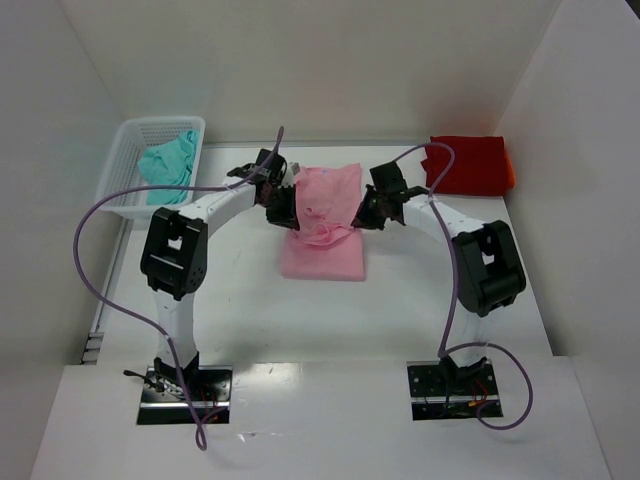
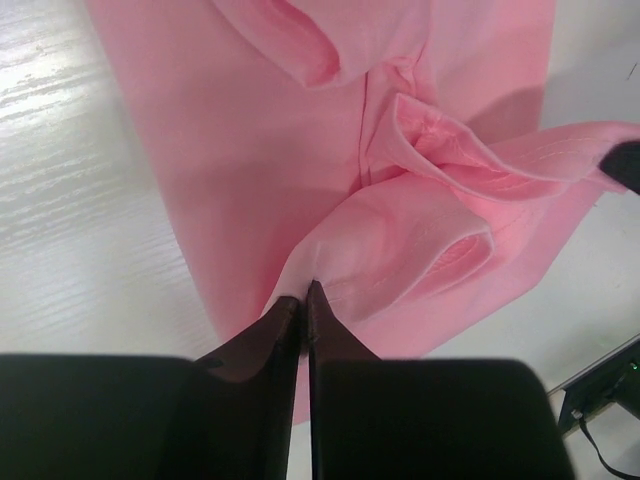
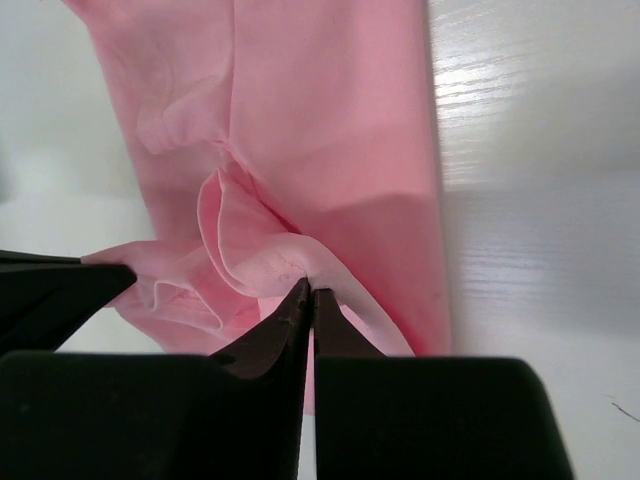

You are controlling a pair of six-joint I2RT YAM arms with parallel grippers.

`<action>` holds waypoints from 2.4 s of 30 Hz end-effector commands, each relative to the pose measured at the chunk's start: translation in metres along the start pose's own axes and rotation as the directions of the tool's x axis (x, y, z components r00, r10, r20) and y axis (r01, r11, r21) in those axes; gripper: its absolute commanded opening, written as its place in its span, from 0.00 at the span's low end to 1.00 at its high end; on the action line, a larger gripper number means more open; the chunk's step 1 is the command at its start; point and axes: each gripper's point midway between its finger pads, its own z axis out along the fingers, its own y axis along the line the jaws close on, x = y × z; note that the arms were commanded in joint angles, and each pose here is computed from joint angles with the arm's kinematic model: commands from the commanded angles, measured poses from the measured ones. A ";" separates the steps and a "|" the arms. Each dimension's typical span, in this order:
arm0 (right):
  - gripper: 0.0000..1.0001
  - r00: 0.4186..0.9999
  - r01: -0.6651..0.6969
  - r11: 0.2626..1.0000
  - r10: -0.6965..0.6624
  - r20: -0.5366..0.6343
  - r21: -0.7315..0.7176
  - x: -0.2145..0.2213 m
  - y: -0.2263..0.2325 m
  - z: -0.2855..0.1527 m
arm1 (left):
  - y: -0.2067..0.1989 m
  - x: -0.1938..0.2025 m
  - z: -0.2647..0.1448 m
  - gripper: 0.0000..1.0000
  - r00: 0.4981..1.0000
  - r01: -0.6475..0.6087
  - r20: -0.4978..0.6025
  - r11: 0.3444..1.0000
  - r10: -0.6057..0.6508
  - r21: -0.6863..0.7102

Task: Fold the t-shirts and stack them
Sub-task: Fold the folded rectangular tshirt in 1/3 of the way

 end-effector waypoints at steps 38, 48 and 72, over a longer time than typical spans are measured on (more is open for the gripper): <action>0.67 0.955 0.093 0.982 -0.041 0.294 -0.164 -0.083 0.041 -0.056 | -0.005 -0.074 -0.082 0.91 0.953 -0.159 0.271 0.984 0.134 0.075; 0.10 0.975 0.216 0.882 -0.171 0.144 -0.418 -0.005 0.067 -0.056 | -0.040 -0.020 -0.085 0.96 0.961 -0.193 0.246 0.941 0.124 0.279; 0.08 0.959 0.261 0.848 -0.282 0.026 -0.461 0.024 0.106 0.066 | -0.027 -0.004 -0.077 0.93 0.981 -0.078 0.190 0.962 0.028 0.263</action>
